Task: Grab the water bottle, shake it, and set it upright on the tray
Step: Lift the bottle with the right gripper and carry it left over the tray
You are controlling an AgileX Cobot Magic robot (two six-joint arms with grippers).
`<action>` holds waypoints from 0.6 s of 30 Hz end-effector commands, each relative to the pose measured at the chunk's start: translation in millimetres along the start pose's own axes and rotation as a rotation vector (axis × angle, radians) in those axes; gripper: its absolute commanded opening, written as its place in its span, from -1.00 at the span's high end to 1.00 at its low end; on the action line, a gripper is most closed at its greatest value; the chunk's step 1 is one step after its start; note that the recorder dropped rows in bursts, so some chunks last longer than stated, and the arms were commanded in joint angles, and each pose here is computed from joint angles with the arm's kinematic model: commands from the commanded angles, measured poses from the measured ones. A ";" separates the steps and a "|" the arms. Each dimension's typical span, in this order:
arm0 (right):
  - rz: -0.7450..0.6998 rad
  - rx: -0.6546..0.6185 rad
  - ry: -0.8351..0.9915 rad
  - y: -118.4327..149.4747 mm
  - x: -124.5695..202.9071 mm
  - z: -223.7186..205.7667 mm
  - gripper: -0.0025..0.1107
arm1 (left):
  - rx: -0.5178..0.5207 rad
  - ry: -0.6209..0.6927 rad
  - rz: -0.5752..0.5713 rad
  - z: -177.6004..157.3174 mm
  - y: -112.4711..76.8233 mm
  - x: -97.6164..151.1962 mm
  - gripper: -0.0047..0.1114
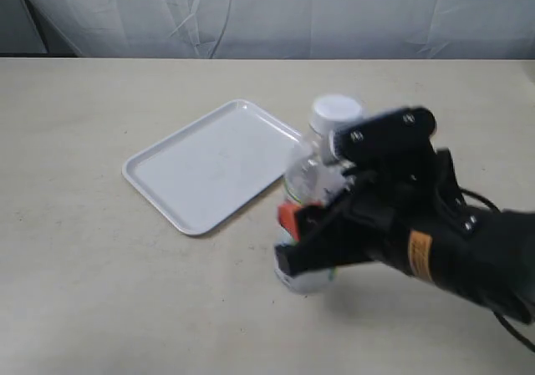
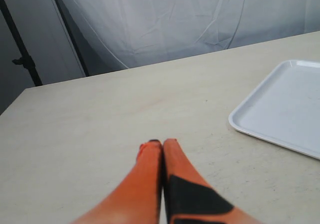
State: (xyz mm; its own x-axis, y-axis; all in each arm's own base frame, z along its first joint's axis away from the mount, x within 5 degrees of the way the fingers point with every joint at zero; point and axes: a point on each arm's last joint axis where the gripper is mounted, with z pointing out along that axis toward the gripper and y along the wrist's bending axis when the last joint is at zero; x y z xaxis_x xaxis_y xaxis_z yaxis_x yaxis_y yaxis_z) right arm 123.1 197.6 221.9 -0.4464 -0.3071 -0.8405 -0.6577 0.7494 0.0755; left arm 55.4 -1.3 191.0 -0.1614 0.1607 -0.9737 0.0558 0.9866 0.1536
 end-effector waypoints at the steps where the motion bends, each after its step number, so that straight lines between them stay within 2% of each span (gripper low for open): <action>1: -0.048 0.125 -0.210 2.8 -70.9 10.1 0.97 | -0.001 -0.010 0.001 0.0 0.0 0.2 0.91; 4: -0.060 0.139 -0.212 -3.7 -100.2 38.4 0.97 | -0.001 -0.010 0.001 0.0 0.0 0.2 0.91; 7: -0.056 0.142 -0.184 -11.0 -115.3 73.8 0.97 | -0.001 -0.010 0.001 0.0 0.0 0.2 0.91; 8: -0.062 0.106 -0.165 -9.8 -118.1 85.4 0.97 | -0.001 -0.010 0.001 0.0 0.0 0.2 0.91; 11: -0.159 -0.158 -0.110 4.4 -130.1 110.9 0.97 | -0.001 -0.010 0.001 0.0 0.0 0.2 0.91; 12: -0.189 -0.156 -0.118 0.7 -135.1 117.3 0.97 | -0.001 -0.010 0.001 0.0 0.0 0.2 0.91; 13: -0.166 -0.045 -0.142 -10.6 -139.7 122.3 0.97 | -0.001 -0.010 0.001 0.0 0.0 0.2 0.91; 15: 0.096 0.331 -0.182 -42.6 -143.7 123.5 0.97 | -0.001 -0.010 0.001 0.0 0.0 0.2 0.91; 16: 0.132 0.374 -0.181 -45.7 -144.4 124.7 0.97 | -0.001 -0.010 0.001 0.0 0.0 0.2 0.91; 17: 0.055 0.282 -0.165 -39.8 -145.4 129.3 0.97 | -0.001 -0.010 0.001 0.0 0.0 0.2 0.91; 18: -0.092 0.094 -0.149 -26.6 -145.5 133.6 0.97 | -0.001 -0.010 0.001 0.0 0.0 0.2 0.91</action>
State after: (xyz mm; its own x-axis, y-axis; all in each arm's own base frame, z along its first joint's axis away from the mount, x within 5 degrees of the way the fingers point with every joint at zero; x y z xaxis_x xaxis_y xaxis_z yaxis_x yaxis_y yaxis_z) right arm 281.6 298.6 263.2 -0.3551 -0.2189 -0.9088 -0.5271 0.8498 0.0013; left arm 55.4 -1.3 191.0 -0.1614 0.1607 -0.9737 0.0558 0.9866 0.1536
